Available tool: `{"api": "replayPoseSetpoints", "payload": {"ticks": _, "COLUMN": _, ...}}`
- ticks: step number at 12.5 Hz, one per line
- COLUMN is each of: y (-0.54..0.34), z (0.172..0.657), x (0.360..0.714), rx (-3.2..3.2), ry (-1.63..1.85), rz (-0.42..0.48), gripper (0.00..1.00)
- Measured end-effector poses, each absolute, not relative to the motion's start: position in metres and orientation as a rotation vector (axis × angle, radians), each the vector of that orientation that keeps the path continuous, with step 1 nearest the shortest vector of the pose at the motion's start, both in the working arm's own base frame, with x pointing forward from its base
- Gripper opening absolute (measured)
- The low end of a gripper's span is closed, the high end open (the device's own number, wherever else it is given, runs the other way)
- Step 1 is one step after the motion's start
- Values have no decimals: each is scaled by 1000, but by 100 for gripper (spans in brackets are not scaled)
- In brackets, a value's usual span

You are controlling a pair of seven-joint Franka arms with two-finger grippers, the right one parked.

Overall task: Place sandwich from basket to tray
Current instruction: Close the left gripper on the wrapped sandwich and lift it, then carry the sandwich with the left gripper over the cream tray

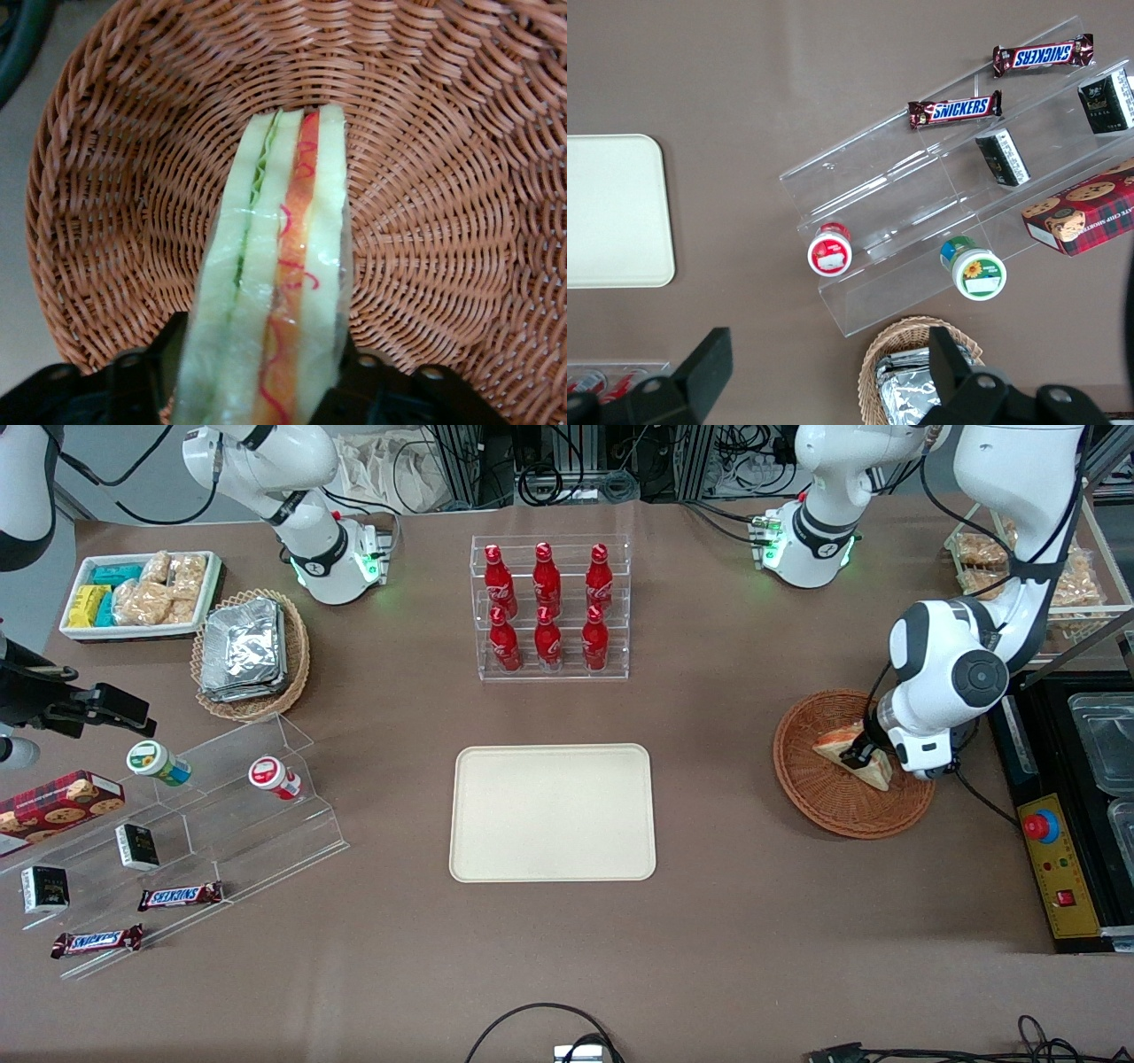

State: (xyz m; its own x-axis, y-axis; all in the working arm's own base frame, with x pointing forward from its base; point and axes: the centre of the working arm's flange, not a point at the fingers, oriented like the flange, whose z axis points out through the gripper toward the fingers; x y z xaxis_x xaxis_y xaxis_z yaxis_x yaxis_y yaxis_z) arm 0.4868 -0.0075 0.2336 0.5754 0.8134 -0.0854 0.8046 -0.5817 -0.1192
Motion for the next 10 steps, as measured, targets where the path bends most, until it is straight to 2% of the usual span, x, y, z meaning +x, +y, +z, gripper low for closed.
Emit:
{"api": "replayPoseSetpoints", "payload": {"ticks": 2, "y": -9, "z": 235, "x": 488, "rx": -2731, "ry": -1400, "rz": 197, "gripper": 44}}
{"api": "replayPoseSetpoints", "payload": {"ticks": 3, "y": -10, "z": 238, "x": 490, "rx": -2732, "ry": -1396, "rz": 200, "gripper": 38}}
{"api": "replayPoseSetpoints", "payload": {"ticks": 6, "y": -30, "z": 267, "x": 507, "rx": -2732, "ry": -1329, "rz": 252, "gripper": 34}}
{"api": "replayPoseSetpoints", "payload": {"ticks": 9, "y": -78, "z": 329, "x": 534, "rx": -2760, "ry": -1197, "rz": 298, "gripper": 21}}
{"api": "replayPoseSetpoints", "payload": {"ticks": 10, "y": -99, "z": 351, "x": 541, "rx": -2787, "ry": -1146, "rz": 288, "gripper": 21}}
